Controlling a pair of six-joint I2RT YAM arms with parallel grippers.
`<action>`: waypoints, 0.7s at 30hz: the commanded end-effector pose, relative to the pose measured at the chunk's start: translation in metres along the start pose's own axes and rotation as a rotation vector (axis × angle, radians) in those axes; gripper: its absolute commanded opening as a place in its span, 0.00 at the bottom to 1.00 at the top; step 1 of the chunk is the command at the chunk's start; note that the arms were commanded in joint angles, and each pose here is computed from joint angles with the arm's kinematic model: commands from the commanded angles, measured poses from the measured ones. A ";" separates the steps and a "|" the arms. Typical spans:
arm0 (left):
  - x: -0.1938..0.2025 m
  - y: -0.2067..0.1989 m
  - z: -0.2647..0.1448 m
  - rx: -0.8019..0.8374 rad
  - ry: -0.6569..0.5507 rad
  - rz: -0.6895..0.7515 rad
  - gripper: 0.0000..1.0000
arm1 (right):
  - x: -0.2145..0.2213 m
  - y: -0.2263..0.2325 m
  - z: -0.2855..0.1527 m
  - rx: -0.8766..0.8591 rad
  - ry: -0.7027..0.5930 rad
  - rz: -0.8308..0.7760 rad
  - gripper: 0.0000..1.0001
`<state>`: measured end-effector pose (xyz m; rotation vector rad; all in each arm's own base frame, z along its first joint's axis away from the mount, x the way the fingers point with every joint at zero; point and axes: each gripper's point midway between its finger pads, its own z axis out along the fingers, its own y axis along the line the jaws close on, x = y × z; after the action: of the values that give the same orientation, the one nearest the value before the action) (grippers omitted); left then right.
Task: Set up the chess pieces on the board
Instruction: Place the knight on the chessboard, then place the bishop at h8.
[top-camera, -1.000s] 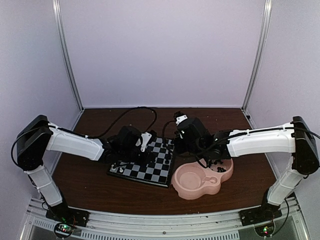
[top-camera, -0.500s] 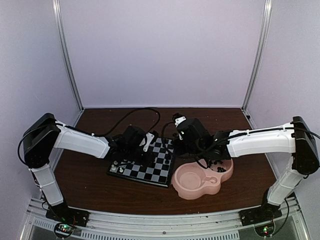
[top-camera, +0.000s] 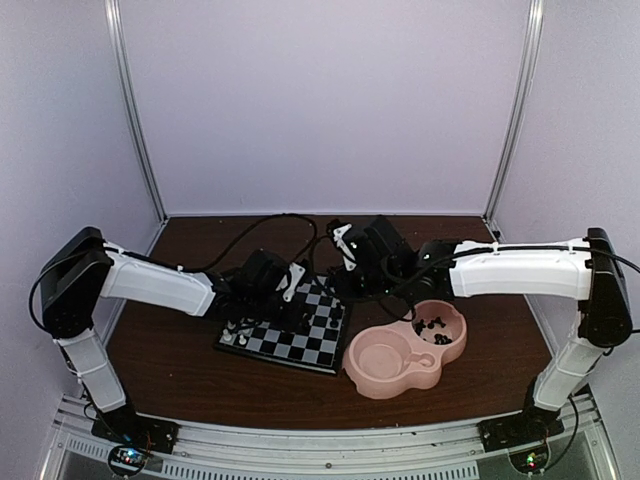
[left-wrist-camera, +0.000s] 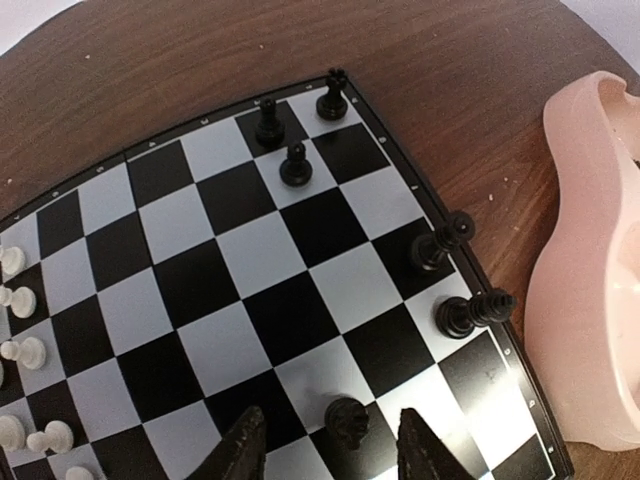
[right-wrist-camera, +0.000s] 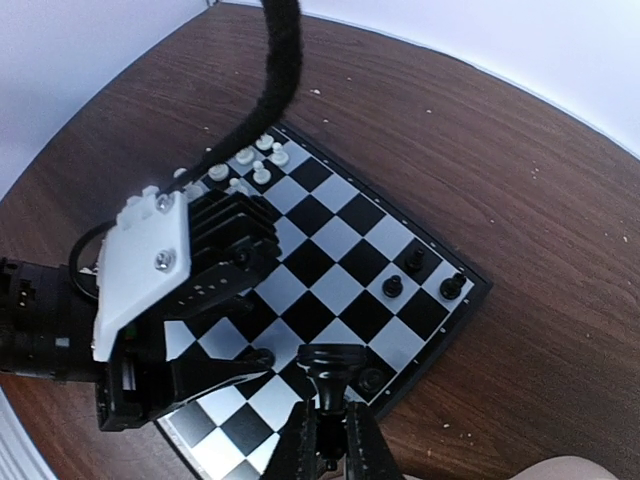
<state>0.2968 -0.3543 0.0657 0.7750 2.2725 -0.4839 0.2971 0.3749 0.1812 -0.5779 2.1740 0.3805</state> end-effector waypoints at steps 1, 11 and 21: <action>-0.021 0.011 -0.028 -0.067 -0.097 -0.015 0.46 | 0.010 0.013 -0.009 -0.068 0.158 -0.039 0.00; -0.033 0.069 -0.093 -0.127 -0.299 -0.225 0.46 | 0.051 0.041 -0.012 -0.201 0.461 -0.060 0.00; -0.035 0.085 -0.128 -0.172 -0.408 -0.265 0.47 | 0.099 0.048 0.002 -0.162 0.805 -0.084 0.00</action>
<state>0.3057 -0.2413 0.1502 0.3221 2.0791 -0.4857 0.2363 0.4077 0.1214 -0.9732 2.7117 0.4365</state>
